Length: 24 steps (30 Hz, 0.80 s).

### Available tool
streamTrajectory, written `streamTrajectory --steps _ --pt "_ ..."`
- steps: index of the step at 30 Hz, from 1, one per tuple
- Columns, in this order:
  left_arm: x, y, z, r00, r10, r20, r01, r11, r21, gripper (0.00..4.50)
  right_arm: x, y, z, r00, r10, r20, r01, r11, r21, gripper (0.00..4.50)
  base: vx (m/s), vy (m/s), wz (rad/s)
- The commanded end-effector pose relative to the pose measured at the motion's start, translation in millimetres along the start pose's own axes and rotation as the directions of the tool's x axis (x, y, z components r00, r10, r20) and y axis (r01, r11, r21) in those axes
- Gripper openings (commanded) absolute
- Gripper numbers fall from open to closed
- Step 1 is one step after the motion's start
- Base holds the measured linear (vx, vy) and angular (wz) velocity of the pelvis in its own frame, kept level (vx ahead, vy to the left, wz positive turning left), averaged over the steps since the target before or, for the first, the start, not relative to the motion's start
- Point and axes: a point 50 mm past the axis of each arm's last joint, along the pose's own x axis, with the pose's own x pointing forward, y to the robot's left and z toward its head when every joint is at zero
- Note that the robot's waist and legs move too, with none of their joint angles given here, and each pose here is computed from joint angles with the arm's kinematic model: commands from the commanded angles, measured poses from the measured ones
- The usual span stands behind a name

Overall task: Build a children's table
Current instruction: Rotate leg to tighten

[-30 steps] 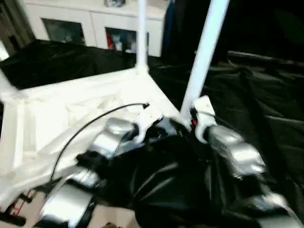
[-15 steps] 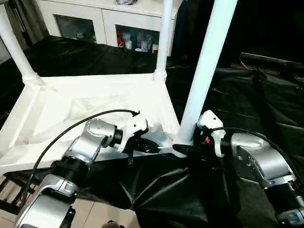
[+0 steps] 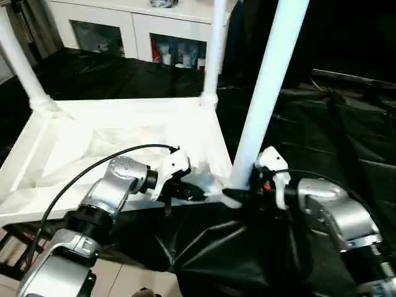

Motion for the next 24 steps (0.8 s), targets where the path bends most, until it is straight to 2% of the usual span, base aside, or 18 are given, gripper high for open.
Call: streamTrajectory --steps 1,3,4,6,7,8,9,10,12,15,17,22,24 --pt "17 1.9 26.7 0.995 0.023 0.096 -0.025 0.999 0.025 0.0 15.9 1.7 -0.2 0.997 -0.071 -0.001 0.071 0.997 0.04 2.78 0.0 0.0 0.0" --pt "24 5.1 31.3 0.992 0.071 0.104 -0.072 0.997 0.001 0.0 26.2 0.3 -1.3 0.989 -0.148 -0.004 0.148 0.986 0.083 2.77 0.0 0.0 0.0" --pt "33 11.0 39.1 0.98 0.162 0.117 -0.16 0.987 -0.031 0.0 39.8 -1.0 -0.7 0.969 -0.247 -0.007 0.245 0.958 0.15 2.77 0.0 0.0 0.0" --pt "39 13.7 44.4 0.97 0.208 0.126 -0.203 0.978 -0.053 0.0 48.4 -1.1 -0.2 0.952 -0.306 -0.021 0.304 0.932 0.199 2.76 0.0 0.0 0.0" --pt "48 14.1 53.0 0.959 0.244 0.145 -0.236 0.969 -0.07 0.0 60.8 -1.4 3.4 0.919 -0.392 -0.036 0.388 0.886 0.254 2.76 0.0 0.0 0.0" --pt "53 13.2 57.2 0.956 0.251 0.154 -0.242 0.968 -0.074 0.0 67.1 -0.5 5.5 0.905 -0.423 -0.045 0.418 0.865 0.279 2.76 0.0 0.0 0.0" --pt "56 12.3 59.3 0.955 0.249 0.159 -0.24 0.968 -0.072 0.0 70.5 0.9 7.9 0.904 -0.425 -0.038 0.417 0.863 0.286 2.76 0.0 0.0 0.0" --pt "59 10.7 61.6 0.956 0.244 0.164 -0.237 0.97 -0.06 0.0 75.0 3.4 12.7 0.909 -0.415 -0.017 0.402 0.869 0.288 3.11 0.0 0.0 0.0" --pt "61 9.4 61.9 0.959 0.236 0.159 -0.232 0.972 -0.046 0.0 78.2 6.0 17.6 0.919 -0.395 0.012 0.373 0.877 0.303 3.46 0.0 0.0 0.0" --pt "61 7.1 59.5 0.966 0.21 0.152 -0.208 0.978 -0.029 0.0 78.9 7.7 21.3 0.931 -0.365 0.024 0.345 0.898 0.272 3.56 0.0 0.0 0.0" --pt "59 5.9 56.7 0.971 0.19 0.147 -0.19 0.982 -0.014 0.0 77.7 7.0 22.3 0.936 -0.352 0.029 0.334 0.909 0.251 3.88 0.0 0.0 0.0" --pt "48 3.0 45.3 0.983 0.124 0.135 -0.127 0.992 0.017 0.0 62.1 0.0 22.5 0.96 -0.272 0.06 0.259 0.951 0.166 4.33 0.0 0.0 0.0" --pt "41 0.3 39.6 0.989 0.07 0.128 -0.076 0.996 0.042 0.0 49.0 -2.9 21.1 0.977 -0.206 0.06 0.199 0.975 0.094 4.4 0.0 0.0 0.0"
